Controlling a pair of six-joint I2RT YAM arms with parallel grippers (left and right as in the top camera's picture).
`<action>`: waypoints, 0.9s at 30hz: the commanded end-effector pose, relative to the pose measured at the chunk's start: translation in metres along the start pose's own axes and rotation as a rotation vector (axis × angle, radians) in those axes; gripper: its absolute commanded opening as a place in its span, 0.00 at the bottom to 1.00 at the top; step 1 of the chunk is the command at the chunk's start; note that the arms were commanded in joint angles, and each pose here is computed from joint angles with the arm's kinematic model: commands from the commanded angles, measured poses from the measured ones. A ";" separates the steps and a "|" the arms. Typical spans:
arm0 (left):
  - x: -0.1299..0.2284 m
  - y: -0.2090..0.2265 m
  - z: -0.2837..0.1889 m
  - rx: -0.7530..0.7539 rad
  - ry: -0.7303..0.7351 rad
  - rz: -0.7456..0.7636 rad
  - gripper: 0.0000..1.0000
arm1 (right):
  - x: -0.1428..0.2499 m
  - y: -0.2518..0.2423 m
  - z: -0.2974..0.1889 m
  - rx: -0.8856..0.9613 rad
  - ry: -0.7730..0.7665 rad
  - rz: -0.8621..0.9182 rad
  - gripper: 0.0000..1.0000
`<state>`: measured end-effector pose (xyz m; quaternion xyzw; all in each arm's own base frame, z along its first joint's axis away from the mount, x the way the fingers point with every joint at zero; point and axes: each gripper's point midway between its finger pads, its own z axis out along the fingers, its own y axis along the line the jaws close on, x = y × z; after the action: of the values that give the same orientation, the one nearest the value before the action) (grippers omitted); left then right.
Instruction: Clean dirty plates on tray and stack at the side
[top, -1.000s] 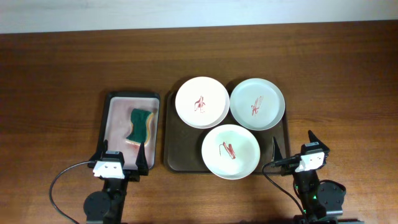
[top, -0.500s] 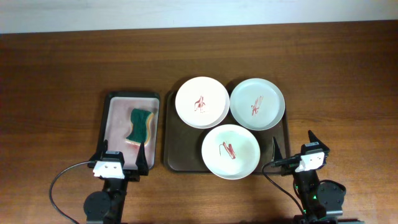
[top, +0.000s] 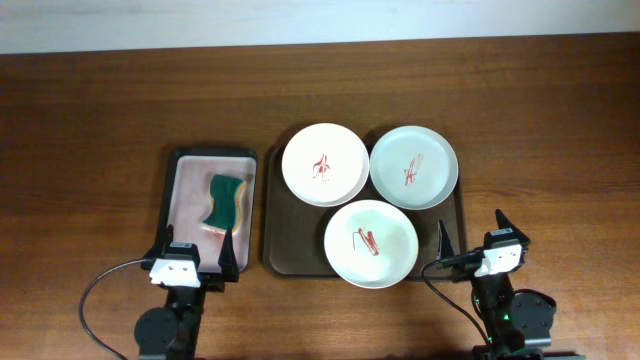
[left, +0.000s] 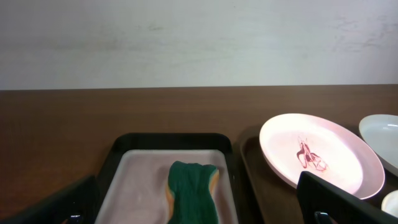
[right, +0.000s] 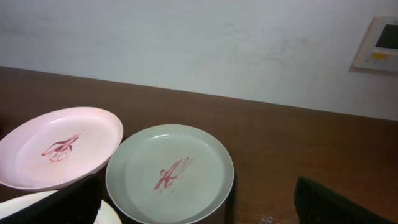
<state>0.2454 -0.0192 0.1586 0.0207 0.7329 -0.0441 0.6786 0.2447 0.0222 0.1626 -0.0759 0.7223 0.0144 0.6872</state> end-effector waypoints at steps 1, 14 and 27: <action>0.001 -0.005 0.000 0.025 -0.002 0.018 0.99 | 0.003 0.005 0.001 -0.022 0.006 -0.006 0.99; -0.029 0.003 -0.006 -0.051 0.301 -0.110 0.99 | -0.020 0.012 -0.013 -0.072 0.220 0.165 0.99; -0.022 0.006 0.062 -0.102 0.967 -0.126 0.99 | -0.002 0.021 0.013 -0.128 0.975 0.312 0.99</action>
<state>0.2937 -0.0174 0.1824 -0.0352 0.9596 -0.0360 0.2769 0.2438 0.0358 0.1523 -0.0040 0.9586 0.1022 0.2659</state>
